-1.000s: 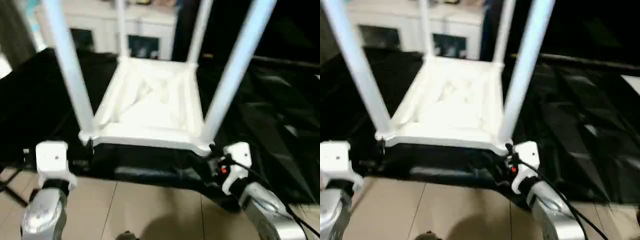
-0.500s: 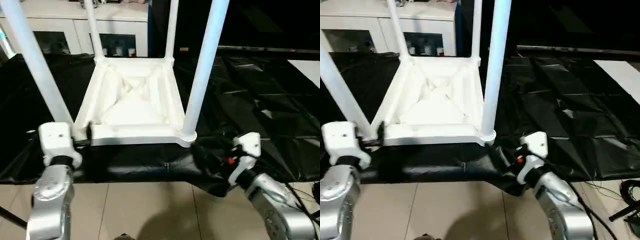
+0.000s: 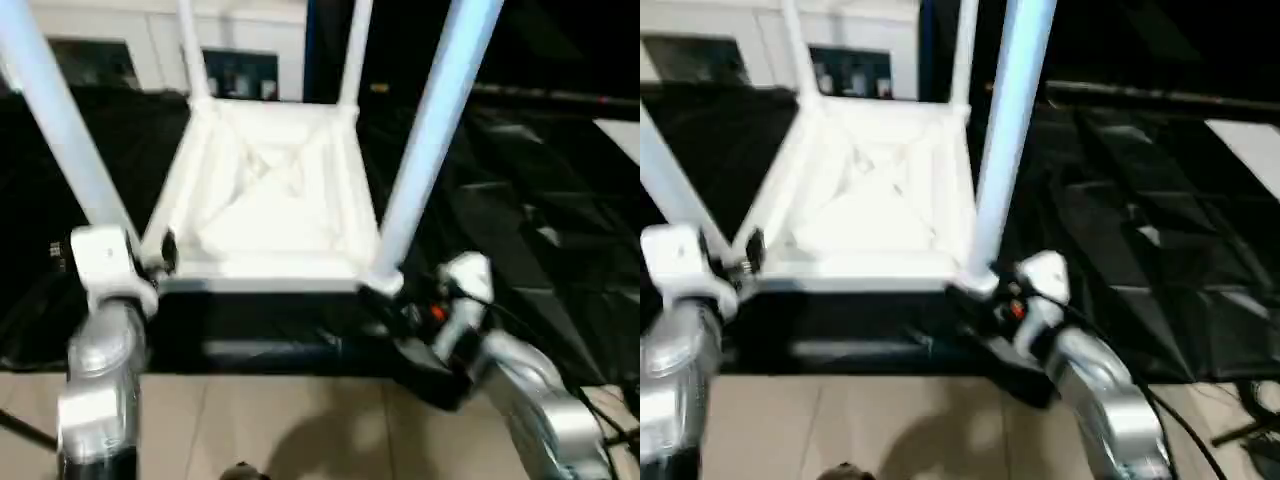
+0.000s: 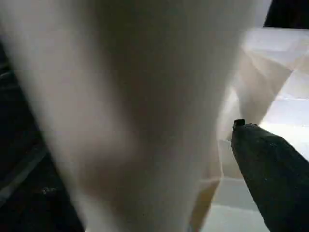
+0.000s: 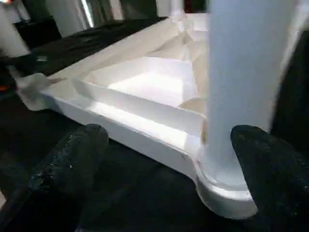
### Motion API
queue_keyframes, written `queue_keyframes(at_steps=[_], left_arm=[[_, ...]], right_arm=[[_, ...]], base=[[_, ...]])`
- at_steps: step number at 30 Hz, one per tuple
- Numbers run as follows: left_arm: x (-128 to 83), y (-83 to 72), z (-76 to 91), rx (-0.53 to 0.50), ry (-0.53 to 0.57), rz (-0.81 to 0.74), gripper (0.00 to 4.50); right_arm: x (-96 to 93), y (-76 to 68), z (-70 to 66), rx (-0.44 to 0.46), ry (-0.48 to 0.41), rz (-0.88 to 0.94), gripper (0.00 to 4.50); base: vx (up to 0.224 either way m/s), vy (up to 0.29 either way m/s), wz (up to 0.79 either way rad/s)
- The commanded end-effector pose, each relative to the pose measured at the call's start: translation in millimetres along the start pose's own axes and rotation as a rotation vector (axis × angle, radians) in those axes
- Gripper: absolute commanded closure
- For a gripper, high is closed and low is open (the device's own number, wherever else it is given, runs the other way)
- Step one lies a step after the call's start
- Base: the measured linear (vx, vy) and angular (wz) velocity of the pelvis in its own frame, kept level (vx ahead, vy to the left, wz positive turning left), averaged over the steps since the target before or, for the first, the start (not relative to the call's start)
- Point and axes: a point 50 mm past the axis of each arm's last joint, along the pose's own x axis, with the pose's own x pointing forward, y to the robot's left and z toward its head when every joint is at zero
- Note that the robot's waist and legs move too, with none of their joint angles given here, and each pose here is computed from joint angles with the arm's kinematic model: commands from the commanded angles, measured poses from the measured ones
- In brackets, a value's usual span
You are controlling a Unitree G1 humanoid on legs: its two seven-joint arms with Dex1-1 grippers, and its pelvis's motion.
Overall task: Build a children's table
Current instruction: Flip table
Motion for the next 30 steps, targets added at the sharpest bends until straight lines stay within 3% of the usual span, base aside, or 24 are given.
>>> queue_keyframes(at_steps=[1,2,5,8,20,24,30], left_arm=[[0.0,0.5,-9.6,-0.006,0.054,0.015,0.08],[0.5,1.4,-9.1,-0.006,0.054,0.021,0.35],[2.8,4.5,-6.7,-0.036,0.047,0.056,0.44],[7.1,4.6,-3.8,-0.06,0.038,0.06,0.86],[6.0,-13.1,6.7,-0.117,-0.011,0.017,1.71],[-1.1,-19.8,-1.9,-0.163,0.034,-0.003,2.1],[-11.4,-34.2,-18.8,-0.259,0.123,-0.045,2.26]], right_arm=[[4.2,10.2,-2.3,0.008,0.021,0.079,0.0],[4.5,12.5,-3.1,0.01,0.028,0.097,0.0],[3.3,23.7,-8.6,0.027,0.053,0.184,0.0],[3.6,28.6,-10.4,0.035,0.054,0.226,0.0],[8.8,18.8,-2.6,0.025,-0.002,0.189,0.0],[14.0,17.9,-7.3,0.032,0.005,0.178,0.0],[17.3,20.3,-6.9,0.039,-0.005,0.168,0.0]], base=[[0.0,0.0,0.0],[0.0,0.0,0.0],[0.0,0.0,0.0],[0.0,0.0,0.0],[0.0,0.0,0.0],[0.0,0.0,0.0],[0.0,0.0,0.0]])
